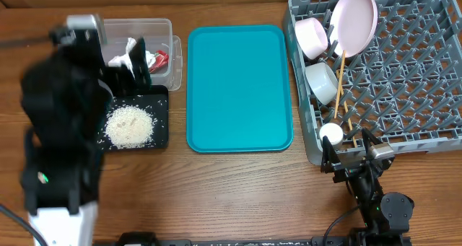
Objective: Sort waste into correct bins and load items into the dishwasher
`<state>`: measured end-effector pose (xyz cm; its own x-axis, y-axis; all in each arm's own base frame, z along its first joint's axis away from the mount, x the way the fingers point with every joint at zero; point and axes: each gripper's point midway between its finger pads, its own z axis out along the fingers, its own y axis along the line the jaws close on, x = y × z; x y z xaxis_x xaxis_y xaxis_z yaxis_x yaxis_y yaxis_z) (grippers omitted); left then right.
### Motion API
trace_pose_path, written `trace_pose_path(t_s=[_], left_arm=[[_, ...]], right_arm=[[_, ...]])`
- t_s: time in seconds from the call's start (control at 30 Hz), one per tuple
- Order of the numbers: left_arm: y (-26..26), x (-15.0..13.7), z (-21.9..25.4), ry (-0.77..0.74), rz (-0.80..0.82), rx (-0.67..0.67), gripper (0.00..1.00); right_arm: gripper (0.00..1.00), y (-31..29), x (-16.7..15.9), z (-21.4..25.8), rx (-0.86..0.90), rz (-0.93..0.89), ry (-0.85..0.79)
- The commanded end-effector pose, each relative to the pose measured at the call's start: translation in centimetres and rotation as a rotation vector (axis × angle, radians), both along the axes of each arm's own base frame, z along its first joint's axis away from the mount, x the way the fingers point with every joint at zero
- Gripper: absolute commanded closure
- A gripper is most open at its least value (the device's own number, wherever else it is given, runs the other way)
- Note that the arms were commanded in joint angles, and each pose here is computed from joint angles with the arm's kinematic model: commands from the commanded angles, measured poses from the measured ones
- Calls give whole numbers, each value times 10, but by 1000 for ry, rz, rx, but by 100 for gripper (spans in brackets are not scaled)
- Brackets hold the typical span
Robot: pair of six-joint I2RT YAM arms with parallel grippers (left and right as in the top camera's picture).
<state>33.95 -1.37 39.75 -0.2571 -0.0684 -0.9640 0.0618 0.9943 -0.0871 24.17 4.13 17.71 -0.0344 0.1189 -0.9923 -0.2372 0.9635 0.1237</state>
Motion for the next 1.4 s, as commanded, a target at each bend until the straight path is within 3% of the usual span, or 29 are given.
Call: trace_pose_path(t_s=[0.0,0.27,0.57,1.37], left_arm=[[-7,-17,-50,2,-46,10,0],[-7,-61,-139,-125,-44,15,0],[-5,-79,-211,-196,-35,19,0],[2,-94,-240,-188,3,47,0]], right_arm=[[0,-1,0,-1,7,-7,-4],[0,-1,0,-1,7,-7,-4],[0,-1,0,-1,7,-7,-4],[0,-1,0,-1,7,-7,-4]])
